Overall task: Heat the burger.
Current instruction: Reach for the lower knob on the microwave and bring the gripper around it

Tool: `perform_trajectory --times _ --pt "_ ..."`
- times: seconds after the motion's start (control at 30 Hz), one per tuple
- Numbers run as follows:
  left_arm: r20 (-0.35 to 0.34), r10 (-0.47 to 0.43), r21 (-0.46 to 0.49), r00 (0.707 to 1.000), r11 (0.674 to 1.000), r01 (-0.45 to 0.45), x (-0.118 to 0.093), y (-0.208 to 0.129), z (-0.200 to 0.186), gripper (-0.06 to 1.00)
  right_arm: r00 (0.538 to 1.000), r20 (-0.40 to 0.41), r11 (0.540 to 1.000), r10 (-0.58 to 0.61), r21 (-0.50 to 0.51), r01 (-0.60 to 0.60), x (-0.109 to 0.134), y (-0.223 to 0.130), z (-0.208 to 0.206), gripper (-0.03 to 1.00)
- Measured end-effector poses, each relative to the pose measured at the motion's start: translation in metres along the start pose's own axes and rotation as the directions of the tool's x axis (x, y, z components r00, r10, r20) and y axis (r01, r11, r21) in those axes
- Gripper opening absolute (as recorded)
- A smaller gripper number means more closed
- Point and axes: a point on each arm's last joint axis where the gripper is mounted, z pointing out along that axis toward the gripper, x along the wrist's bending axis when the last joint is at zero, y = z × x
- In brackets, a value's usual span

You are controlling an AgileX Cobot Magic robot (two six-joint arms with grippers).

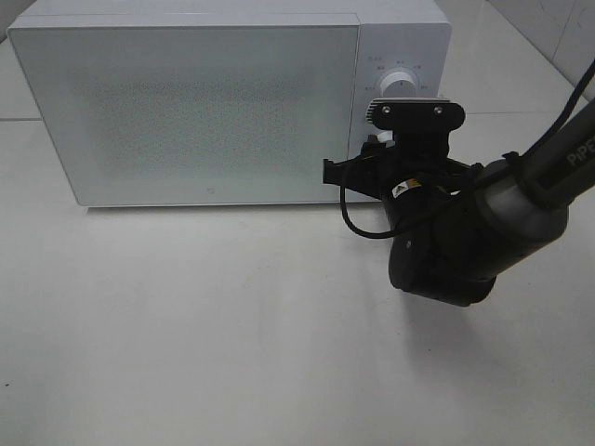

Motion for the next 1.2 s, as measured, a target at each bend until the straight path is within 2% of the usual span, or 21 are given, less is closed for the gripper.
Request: perform_trajectory --times 0.37,0.67,0.73,0.77,0.83,0.9,0.93,1.03,1.1,1.13,1.17,1.2 --pt "0.000 0.000 0.000 1.000 1.000 0.000 0.0000 0.0000 0.0000 0.97 0.997 0.000 0.997 0.083 0.000 -0.083 0.0000 0.0000 0.0000 0.44" --pt "0.000 0.000 0.000 1.000 1.000 0.000 0.0000 0.0000 0.0000 0.97 0.957 0.000 0.957 0.292 0.000 -0.292 0.0000 0.0000 0.0000 0.44" --pt "0.000 0.000 0.000 1.000 1.000 0.000 0.0000 0.0000 0.0000 0.97 0.928 0.000 0.928 0.373 -0.002 -0.373 0.0000 0.0002 0.0000 0.44" --pt "0.000 0.000 0.000 1.000 1.000 0.000 0.0000 0.0000 0.0000 0.97 0.928 0.000 0.928 0.373 -0.002 -0.373 0.0000 0.0002 0.0000 0.44" --pt "0.000 0.000 0.000 1.000 1.000 0.000 0.0000 0.0000 0.0000 0.97 0.885 0.001 0.885 0.466 -0.002 -0.466 -0.0003 0.0000 -0.0001 0.44" --pt "0.000 0.000 0.000 1.000 1.000 0.000 0.0000 0.0000 0.0000 0.97 0.873 0.001 0.873 0.488 -0.002 -0.488 -0.0003 -0.0003 -0.0001 0.44" --pt "0.000 0.000 0.000 1.000 1.000 0.000 0.0000 0.0000 0.0000 0.97 0.846 0.002 0.846 0.533 -0.002 -0.533 -0.0004 -0.0003 -0.0001 0.44" --pt "0.000 0.000 0.000 1.000 1.000 0.000 0.0000 0.0000 0.0000 0.97 0.833 0.003 0.833 0.553 -0.002 -0.553 -0.0005 -0.0007 0.0000 0.44" --pt "0.000 0.000 0.000 1.000 1.000 0.000 0.0000 0.0000 0.0000 0.97 0.768 0.003 0.768 0.640 -0.003 -0.640 -0.0007 -0.0008 -0.0002 0.44" --pt "0.000 0.000 0.000 1.000 1.000 0.000 0.0000 0.0000 0.0000 0.97 0.768 0.003 0.768 0.640 -0.003 -0.640 -0.0007 -0.0008 -0.0002 0.44" --pt "0.000 0.000 0.000 1.000 1.000 0.000 0.0000 0.0000 0.0000 0.97 0.743 0.002 0.743 0.669 -0.002 -0.669 -0.0006 -0.0008 -0.0002 0.44" --pt "0.000 0.000 0.000 1.000 1.000 0.000 0.0000 0.0000 0.0000 0.97 0.688 0.002 0.688 0.726 -0.002 -0.726 -0.0009 -0.0010 -0.0002 0.44"
